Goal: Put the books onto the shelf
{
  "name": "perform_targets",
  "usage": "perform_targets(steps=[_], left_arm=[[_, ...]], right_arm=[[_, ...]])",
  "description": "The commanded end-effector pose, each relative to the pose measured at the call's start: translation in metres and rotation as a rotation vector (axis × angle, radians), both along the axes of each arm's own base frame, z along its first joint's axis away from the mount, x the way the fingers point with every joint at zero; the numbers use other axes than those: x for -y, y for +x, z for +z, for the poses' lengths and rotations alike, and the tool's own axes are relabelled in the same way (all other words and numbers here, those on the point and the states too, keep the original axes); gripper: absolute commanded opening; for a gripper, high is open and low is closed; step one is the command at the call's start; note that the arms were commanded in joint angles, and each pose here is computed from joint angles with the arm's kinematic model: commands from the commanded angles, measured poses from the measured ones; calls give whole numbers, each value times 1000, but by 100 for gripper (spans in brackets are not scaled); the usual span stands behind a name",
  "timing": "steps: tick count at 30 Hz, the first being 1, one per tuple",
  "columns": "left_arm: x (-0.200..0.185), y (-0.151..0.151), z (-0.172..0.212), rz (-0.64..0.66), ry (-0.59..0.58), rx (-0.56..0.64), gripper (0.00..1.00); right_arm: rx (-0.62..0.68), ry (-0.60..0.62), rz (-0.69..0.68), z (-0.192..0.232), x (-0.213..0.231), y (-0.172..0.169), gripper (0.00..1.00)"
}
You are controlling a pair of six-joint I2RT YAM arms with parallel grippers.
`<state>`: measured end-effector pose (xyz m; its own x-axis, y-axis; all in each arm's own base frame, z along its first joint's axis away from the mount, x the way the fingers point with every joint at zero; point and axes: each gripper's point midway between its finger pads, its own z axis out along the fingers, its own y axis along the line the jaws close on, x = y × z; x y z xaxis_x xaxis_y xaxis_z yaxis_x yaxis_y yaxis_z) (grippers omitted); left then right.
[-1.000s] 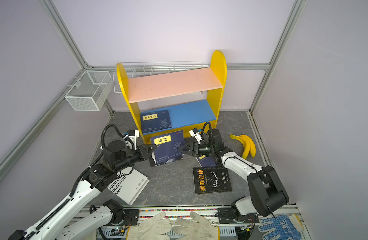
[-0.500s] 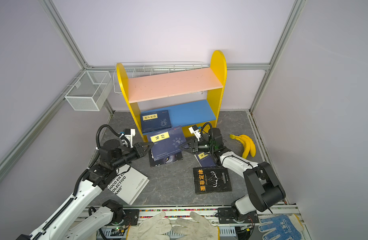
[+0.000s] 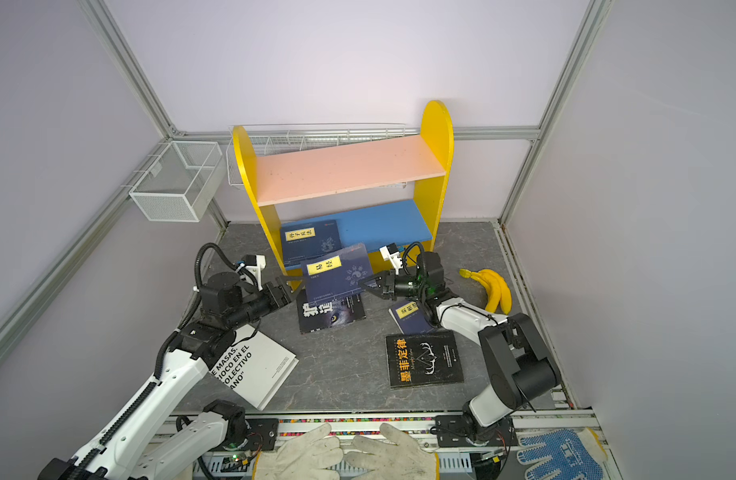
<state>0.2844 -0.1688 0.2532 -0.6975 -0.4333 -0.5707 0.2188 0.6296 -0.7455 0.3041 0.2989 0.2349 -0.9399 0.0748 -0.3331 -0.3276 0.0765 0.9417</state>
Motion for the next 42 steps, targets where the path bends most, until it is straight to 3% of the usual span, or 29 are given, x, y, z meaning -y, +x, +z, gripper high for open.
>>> perform_targets(steps=[1,7,19,24,31,35,40,42], left_arm=[[4,-4,-11,-36,-32,-26,92],[19,-7,-6,-116,-127,-9,100],[37,26,0,-140,-203,10,95],[45,40,23,-164,-273,75,77],[44,44,50,-161,-266,161,63],[44,45,52,-160,-248,162,53],[40,46,54,-138,-211,174,30],[38,46,56,-133,-198,184,21]], right_arm=[[80,116,11,39,1,8,8],[32,249,21,47,7,21,8],[49,236,49,45,6,16,10],[43,229,55,41,6,14,10],[37,183,37,26,5,16,11],[75,80,31,19,0,12,13],[146,-122,29,18,1,1,20],[174,-143,42,25,1,-5,23]])
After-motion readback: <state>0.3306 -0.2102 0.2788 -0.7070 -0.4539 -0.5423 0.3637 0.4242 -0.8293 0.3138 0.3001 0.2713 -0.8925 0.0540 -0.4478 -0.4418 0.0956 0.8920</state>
